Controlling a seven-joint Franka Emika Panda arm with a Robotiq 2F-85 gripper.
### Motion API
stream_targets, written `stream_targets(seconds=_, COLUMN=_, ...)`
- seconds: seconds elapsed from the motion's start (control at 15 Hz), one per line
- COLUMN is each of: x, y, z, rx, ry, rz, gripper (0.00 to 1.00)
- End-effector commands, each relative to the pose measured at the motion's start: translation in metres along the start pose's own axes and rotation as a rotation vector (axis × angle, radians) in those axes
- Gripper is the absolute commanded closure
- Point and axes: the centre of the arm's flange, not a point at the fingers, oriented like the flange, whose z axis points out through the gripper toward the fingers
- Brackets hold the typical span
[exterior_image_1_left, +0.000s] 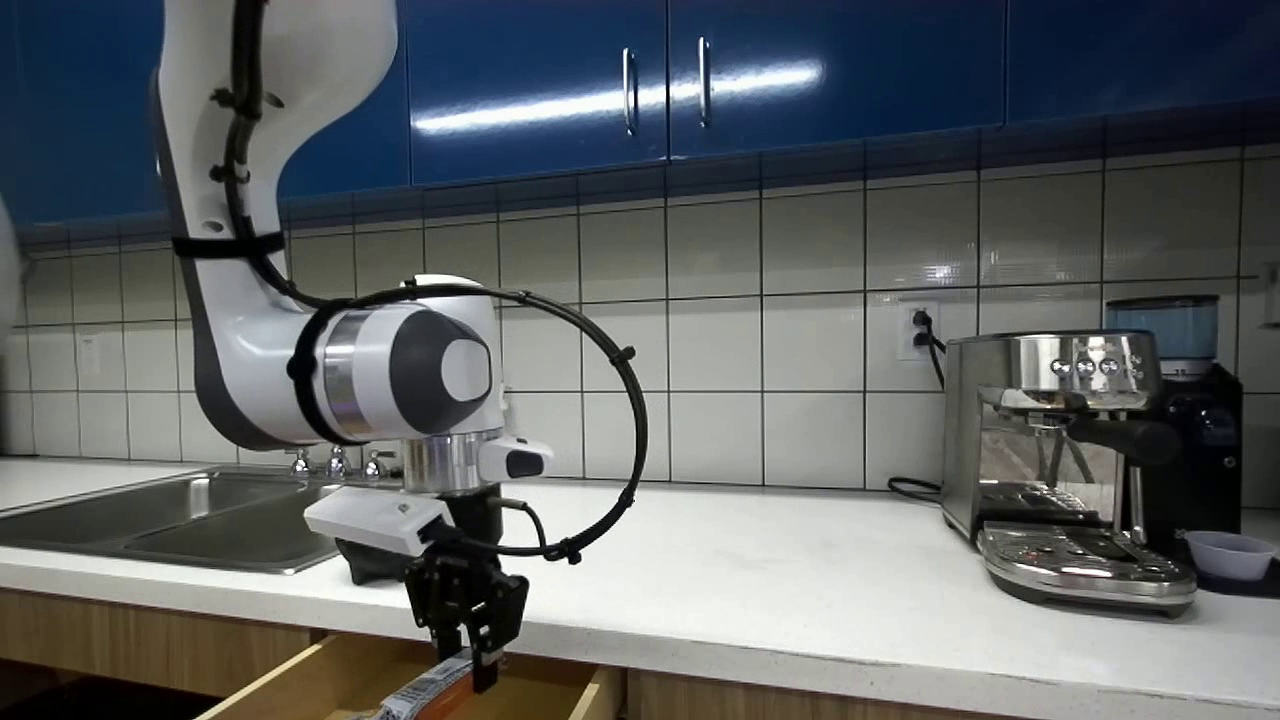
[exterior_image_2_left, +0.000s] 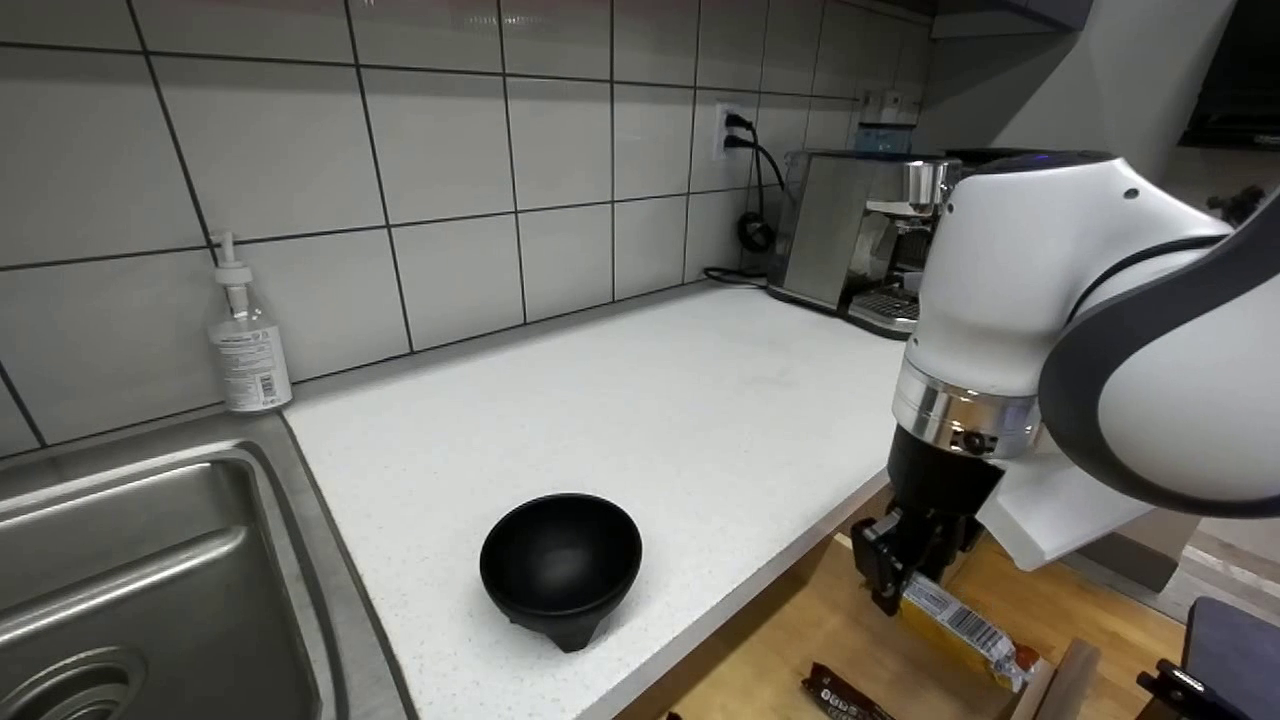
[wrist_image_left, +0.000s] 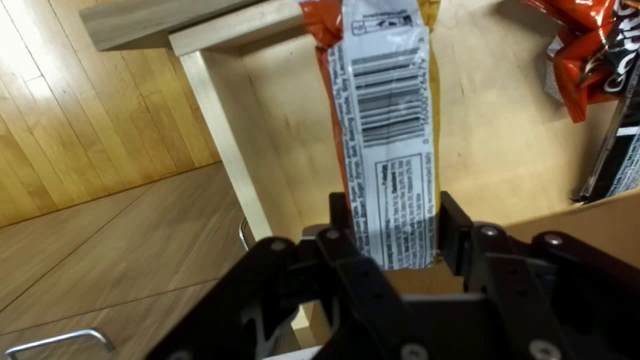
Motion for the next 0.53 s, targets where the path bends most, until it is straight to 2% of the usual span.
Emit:
stream_targets(seconds=0.0, x=-0.009, y=-0.005, z=0.009, rx=0.034, ry=0.024, rz=0.012, gripper=0.81)
stream_targets(seconds=0.47, x=-0.003, y=-0.010, z=0.038, rx=0.055, ry=0.023, rz=0.043, gripper=0.81)
